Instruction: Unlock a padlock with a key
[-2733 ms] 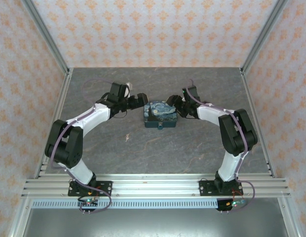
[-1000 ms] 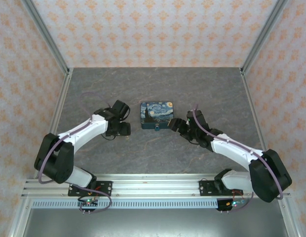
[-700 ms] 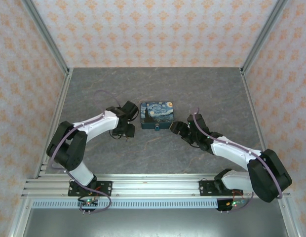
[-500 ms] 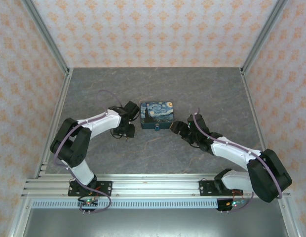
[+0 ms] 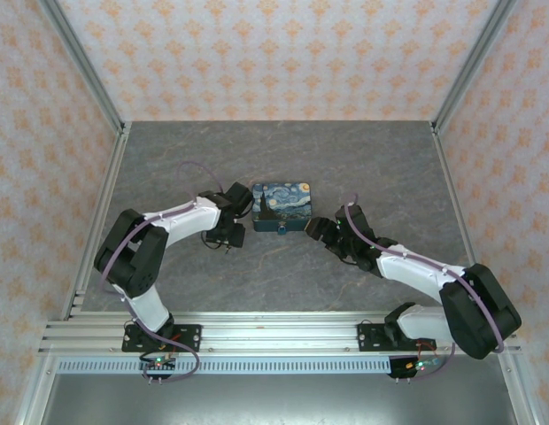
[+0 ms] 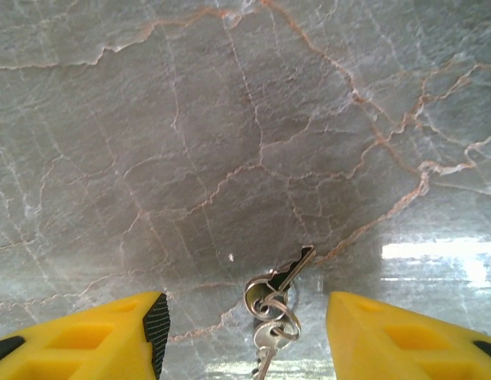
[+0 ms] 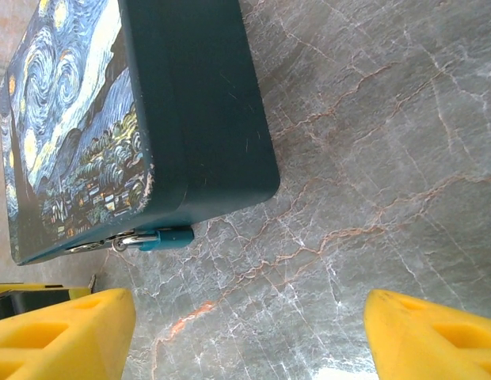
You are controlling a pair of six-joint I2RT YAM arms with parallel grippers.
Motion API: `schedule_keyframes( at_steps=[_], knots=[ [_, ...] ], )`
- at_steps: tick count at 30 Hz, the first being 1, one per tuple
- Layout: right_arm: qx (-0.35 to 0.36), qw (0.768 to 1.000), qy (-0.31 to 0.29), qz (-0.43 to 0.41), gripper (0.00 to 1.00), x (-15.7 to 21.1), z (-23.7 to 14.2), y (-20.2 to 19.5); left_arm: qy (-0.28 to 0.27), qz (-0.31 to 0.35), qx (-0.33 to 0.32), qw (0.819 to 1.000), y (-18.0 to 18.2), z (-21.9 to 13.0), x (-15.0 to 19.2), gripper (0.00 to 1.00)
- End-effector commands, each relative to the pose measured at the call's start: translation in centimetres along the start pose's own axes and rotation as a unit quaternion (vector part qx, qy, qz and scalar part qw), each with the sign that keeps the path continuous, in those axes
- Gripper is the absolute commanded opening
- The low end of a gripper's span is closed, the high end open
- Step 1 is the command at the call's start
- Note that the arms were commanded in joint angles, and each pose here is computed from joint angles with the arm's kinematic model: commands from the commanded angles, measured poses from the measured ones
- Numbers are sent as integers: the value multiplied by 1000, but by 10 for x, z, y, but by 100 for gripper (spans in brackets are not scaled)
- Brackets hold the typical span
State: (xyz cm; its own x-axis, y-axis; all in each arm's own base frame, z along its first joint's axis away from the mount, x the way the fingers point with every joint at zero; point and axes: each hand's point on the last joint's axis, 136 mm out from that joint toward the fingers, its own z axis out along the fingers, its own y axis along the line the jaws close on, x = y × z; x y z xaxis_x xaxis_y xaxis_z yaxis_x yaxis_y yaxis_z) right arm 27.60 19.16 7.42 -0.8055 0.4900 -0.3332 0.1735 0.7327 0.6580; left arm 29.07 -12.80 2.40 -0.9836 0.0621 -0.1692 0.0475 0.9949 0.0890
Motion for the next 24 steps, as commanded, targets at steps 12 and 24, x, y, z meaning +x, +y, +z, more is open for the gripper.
schedule_keyframes(
  at_steps=[12,24],
  knots=[
    [8,1000,-20,7,76,-9,-2,-3,22,24,1,999,-7,22,8,35],
    [3,1000,-25,6,76,-18,-6,3,32,-3,25,999,-10,29,25,0]
  ],
)
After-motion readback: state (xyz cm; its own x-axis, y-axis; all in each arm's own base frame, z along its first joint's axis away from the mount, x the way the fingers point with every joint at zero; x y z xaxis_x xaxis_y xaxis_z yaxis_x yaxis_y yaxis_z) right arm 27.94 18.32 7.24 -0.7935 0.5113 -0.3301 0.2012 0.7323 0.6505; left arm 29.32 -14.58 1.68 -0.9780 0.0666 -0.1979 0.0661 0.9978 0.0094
